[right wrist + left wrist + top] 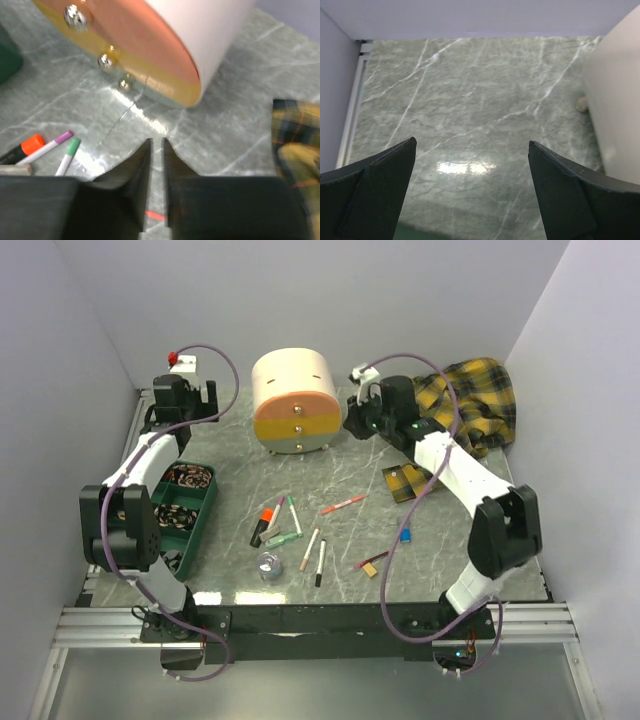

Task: Sort the stationery into containers
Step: Move the storage box to the center of the board, then open the drawer in the storage box.

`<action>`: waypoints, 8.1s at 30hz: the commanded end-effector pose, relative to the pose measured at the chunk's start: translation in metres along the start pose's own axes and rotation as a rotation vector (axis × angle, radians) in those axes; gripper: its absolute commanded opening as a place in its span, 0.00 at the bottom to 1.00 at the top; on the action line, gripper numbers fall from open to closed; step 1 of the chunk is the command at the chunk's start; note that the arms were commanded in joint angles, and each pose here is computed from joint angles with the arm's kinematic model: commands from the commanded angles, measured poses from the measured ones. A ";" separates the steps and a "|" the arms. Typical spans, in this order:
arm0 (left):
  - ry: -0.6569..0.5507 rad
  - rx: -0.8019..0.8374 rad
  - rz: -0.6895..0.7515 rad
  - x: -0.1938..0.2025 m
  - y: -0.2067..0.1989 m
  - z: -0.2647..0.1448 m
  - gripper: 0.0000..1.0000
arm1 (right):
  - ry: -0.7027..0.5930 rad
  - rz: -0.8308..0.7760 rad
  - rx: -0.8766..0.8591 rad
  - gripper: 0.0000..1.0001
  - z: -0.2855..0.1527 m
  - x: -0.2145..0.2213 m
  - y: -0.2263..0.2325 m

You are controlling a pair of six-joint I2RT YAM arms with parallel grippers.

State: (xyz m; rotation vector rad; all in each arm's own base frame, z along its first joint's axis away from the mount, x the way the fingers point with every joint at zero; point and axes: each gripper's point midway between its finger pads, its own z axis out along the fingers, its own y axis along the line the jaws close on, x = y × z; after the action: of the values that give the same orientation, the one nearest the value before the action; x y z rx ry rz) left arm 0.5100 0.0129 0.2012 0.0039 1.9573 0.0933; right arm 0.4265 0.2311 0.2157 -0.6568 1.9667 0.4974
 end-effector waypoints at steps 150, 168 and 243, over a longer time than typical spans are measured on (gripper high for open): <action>-0.036 0.906 -0.483 -0.011 -0.167 0.054 0.34 | -0.101 -0.206 -0.239 0.57 0.119 0.017 -0.027; 0.020 0.870 -0.530 0.001 -0.159 0.072 0.65 | 0.034 0.616 -0.328 0.60 0.067 -0.002 -0.038; 0.075 0.936 -0.540 0.010 -0.171 0.085 0.90 | 0.129 1.181 -0.515 0.43 0.143 0.077 -0.032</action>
State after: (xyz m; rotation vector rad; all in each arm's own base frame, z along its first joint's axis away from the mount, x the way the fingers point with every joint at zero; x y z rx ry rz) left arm 0.5972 -0.1450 0.0988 -0.0183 1.9348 -1.1805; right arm 0.5224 0.2566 0.0853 0.3375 2.1842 1.6681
